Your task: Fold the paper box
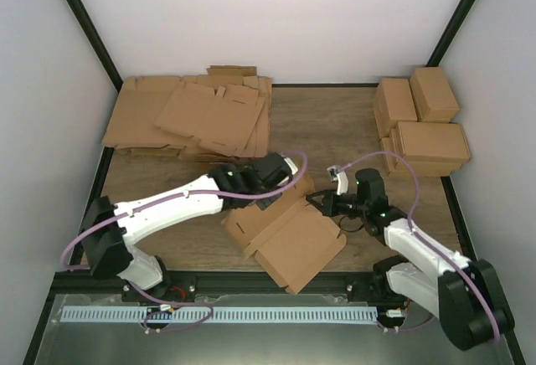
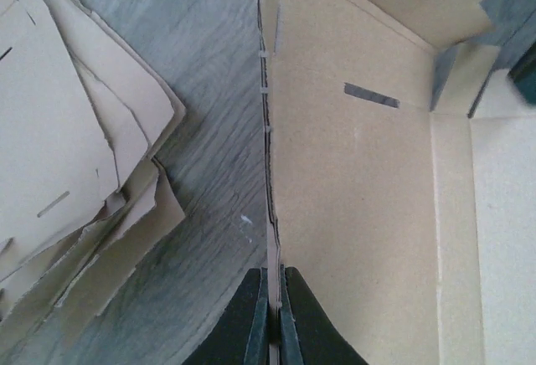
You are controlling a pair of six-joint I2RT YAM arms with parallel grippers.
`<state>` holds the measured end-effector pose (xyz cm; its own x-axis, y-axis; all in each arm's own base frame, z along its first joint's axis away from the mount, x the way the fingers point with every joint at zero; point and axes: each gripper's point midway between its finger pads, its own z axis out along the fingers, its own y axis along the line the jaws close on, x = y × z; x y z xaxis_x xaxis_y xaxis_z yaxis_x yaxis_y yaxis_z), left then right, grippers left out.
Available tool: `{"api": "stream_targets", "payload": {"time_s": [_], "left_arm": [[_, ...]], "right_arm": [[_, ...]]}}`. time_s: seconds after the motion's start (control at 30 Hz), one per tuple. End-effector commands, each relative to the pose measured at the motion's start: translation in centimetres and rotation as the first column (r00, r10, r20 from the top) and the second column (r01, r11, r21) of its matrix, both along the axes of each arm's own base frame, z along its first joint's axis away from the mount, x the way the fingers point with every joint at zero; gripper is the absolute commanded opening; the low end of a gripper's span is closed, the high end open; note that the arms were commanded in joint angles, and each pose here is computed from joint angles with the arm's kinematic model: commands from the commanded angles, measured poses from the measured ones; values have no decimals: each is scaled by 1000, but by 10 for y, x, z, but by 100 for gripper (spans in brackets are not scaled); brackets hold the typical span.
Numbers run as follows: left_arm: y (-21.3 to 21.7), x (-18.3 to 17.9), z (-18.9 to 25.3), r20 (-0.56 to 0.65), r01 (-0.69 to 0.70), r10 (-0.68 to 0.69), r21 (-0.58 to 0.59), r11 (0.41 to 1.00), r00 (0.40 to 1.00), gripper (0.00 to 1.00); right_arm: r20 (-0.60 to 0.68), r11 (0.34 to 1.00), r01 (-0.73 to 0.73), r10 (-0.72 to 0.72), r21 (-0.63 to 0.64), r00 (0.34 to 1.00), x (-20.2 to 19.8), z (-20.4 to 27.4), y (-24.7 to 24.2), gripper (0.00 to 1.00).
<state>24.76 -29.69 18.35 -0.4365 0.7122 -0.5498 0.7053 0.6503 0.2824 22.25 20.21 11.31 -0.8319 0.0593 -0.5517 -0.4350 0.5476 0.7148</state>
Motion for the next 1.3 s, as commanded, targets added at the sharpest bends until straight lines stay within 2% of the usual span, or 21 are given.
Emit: {"api": "stream_targets", "payload": {"time_s": [0.0,0.13,0.23,0.3,0.53,0.6,0.67,0.77,0.87,1.03,1.27], "left_arm": [[9,5,-1,102,-23,4,181,983,995,4],[2,7,4,206,-45,-17,293,955,978,4],[-7,2,3,281,-48,-65,375,926,958,4],[-13,0,1,313,-49,-89,409,911,946,4],[-23,-4,-3,308,-33,-102,406,913,946,4],[-24,-4,-1,308,-33,-98,393,919,946,4],[-26,-5,2,316,-33,-97,384,923,944,4],[-29,-8,6,325,-29,-97,362,932,941,4],[-31,-10,7,335,-25,-100,350,936,937,4],[-31,-12,7,340,-25,-95,333,942,936,4],[-32,-13,12,337,-18,-83,288,958,938,4]], "right_arm": [[89,984,174,-169,-49,982,14,10,-22,3],[117,937,331,-318,-115,941,24,2,-47,9],[114,922,360,-346,-141,931,26,-5,-53,11],[95,923,353,-342,-154,935,26,-11,-52,16],[35,905,376,-377,-197,925,27,-29,-57,18],[9,889,405,-413,-212,911,28,-34,-61,25],[-42,886,418,-434,-202,900,26,-41,-60,27],[-112,920,368,-383,-131,917,20,-46,-45,19],[-152,943,320,-331,-89,931,21,-49,-33,2],[-166,980,201,-199,-5,966,14,-43,-12,1],[-149,990,130,-121,50,981,2,-36,-4,1]]}}
